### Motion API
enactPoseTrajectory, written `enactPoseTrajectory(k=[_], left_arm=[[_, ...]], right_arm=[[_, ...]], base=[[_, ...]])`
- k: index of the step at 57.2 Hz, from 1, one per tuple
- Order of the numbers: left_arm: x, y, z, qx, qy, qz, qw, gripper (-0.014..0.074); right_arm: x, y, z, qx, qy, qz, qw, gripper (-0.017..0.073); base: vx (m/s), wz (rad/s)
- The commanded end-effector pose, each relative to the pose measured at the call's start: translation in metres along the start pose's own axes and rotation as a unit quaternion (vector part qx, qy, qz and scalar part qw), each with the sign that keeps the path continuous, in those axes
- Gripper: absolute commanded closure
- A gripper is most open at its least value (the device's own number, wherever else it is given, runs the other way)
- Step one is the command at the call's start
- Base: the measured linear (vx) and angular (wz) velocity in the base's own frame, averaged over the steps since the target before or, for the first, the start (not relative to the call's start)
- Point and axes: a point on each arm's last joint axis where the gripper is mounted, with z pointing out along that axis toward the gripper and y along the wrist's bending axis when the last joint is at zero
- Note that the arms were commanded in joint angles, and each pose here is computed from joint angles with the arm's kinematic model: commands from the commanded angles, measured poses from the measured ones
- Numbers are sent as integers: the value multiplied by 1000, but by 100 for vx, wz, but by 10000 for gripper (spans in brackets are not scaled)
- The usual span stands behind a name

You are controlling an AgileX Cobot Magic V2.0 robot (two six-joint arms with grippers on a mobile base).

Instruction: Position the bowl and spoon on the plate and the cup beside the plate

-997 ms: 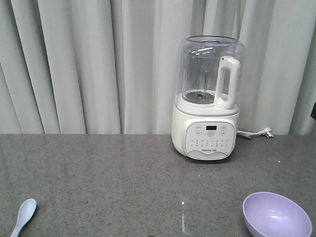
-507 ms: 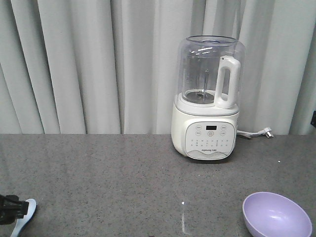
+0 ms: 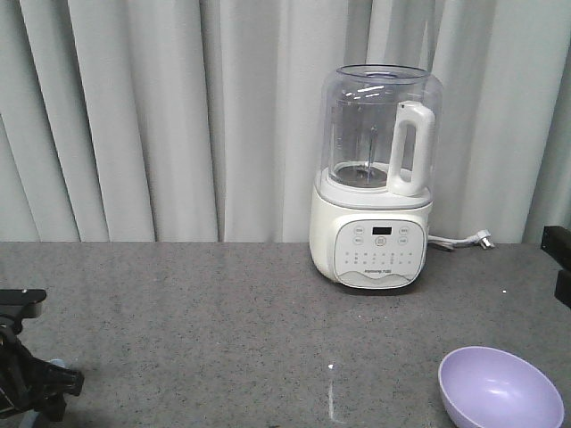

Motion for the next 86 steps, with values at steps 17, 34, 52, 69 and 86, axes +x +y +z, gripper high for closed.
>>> enactPoseTrajectory(k=[17,34,52,69,86], left_arm=[[-7,-1,8,-3,8,15,1000,64],[-4,0,8,-7,25,27,999,603],[-18,0,-67,4,-93,31,995,600],[4,1,-172,39,-248,23,968,600],[26,3,-211,47,-299,28,953,600]], right_arm=[[-19,0,-5,2,-60,-12,998,49],[-18,0,-5,2,-50,-12,999,49],[-6,-12,0,32,74,60,995,50],[2,-50,40,106,259,109,954,50],[52,-59,101,101,377,120,913,51]], base=[[0,0],[0,0],[0,0],[0,0],[0,0]])
